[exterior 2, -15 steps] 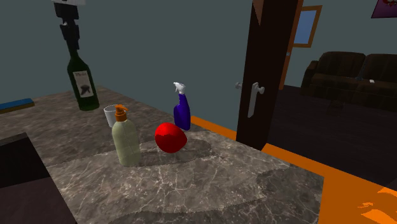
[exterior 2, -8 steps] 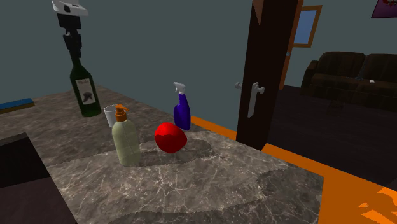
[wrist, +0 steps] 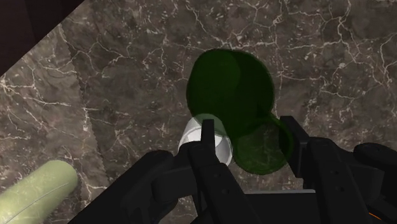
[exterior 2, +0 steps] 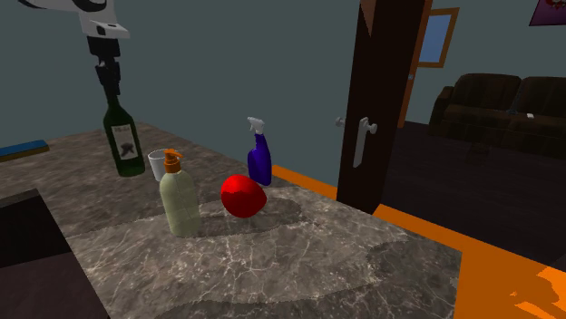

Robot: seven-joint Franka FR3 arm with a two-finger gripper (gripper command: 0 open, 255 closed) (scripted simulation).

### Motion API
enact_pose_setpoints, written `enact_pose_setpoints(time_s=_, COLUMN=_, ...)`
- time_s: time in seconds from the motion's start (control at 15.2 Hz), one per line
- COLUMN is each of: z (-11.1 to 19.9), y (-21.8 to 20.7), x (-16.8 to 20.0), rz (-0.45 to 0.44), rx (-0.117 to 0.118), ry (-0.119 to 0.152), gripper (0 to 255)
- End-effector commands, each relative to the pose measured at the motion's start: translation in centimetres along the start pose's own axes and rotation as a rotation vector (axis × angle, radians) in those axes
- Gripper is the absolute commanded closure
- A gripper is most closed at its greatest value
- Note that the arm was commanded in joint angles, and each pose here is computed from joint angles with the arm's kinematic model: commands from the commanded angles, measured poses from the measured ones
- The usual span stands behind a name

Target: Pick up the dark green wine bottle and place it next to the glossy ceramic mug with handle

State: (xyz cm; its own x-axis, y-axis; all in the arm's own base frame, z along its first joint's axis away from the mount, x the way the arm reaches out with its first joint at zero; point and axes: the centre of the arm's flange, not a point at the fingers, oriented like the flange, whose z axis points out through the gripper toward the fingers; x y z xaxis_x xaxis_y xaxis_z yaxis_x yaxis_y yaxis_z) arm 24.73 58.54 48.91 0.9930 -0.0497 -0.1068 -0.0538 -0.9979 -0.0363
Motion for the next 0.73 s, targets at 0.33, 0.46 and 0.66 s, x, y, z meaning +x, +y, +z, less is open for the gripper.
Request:
enact_pose_setpoints(time_s=0.33, z=1.94, y=0.17, x=0.27, rz=0.000, rx=0.001, ry=0.000, gripper=255)
enact_pose_setpoints(time_s=0.46, z=1.94, y=0.17, x=0.27, rz=0.000, rx=0.001, ry=0.000, gripper=255)
enact_pose_setpoints(time_s=0.66, z=1.94, y=0.17, x=0.26, rz=0.000, rx=0.001, ry=0.000, gripper=0)
